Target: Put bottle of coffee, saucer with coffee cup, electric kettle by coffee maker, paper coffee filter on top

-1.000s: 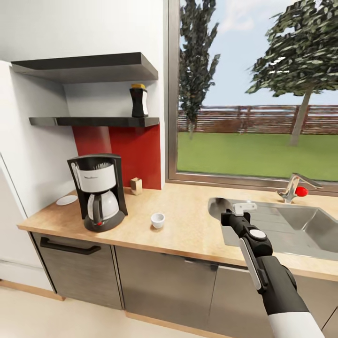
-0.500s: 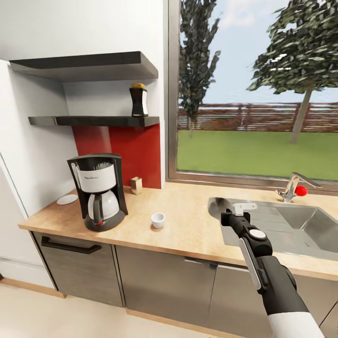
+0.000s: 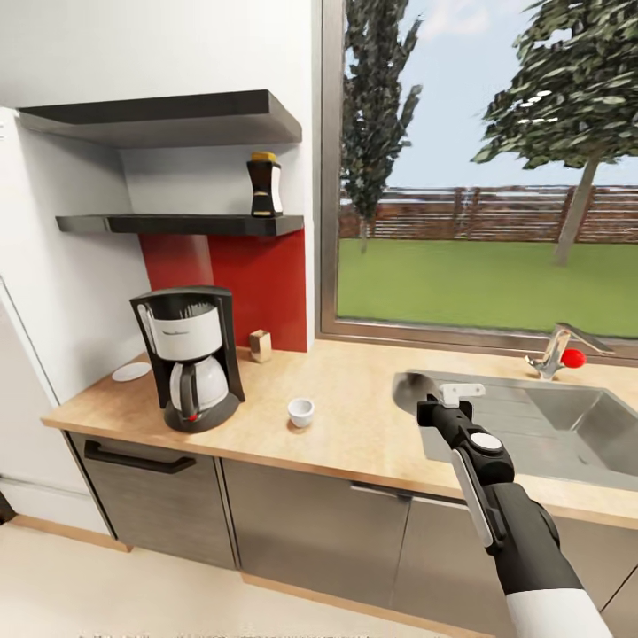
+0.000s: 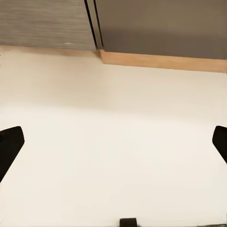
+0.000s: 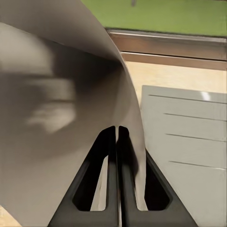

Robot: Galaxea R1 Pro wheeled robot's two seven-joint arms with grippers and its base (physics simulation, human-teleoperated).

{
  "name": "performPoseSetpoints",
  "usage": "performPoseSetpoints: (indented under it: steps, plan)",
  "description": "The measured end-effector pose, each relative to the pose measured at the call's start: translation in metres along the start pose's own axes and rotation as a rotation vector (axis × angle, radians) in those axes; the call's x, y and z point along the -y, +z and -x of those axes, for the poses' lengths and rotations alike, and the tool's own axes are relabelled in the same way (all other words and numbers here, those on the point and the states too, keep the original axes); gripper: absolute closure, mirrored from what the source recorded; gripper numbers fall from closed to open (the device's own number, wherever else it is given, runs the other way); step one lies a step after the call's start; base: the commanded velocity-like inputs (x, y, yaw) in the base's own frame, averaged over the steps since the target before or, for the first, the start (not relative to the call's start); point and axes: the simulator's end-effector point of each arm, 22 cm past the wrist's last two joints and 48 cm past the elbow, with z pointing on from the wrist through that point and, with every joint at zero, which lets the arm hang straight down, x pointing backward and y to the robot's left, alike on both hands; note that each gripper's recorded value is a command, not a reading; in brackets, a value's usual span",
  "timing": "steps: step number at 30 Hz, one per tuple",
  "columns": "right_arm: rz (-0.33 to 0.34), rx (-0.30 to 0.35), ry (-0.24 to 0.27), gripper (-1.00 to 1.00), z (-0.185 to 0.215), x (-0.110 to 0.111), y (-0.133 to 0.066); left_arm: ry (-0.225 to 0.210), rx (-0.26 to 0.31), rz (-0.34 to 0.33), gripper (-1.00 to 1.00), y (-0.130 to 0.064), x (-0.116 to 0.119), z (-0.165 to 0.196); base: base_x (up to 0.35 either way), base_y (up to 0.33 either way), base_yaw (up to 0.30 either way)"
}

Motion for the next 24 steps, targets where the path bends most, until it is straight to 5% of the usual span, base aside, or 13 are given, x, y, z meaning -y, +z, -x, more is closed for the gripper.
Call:
performPoseSetpoints:
  steps: [24]
  plan:
    - [0.001, -0.033, -0.002, 1.00, -0.010, 0.000, 0.000, 0.000, -0.034, -0.002, -1.00, -0.012, 0.001, -0.012, 0.000, 0.000, 0.158]
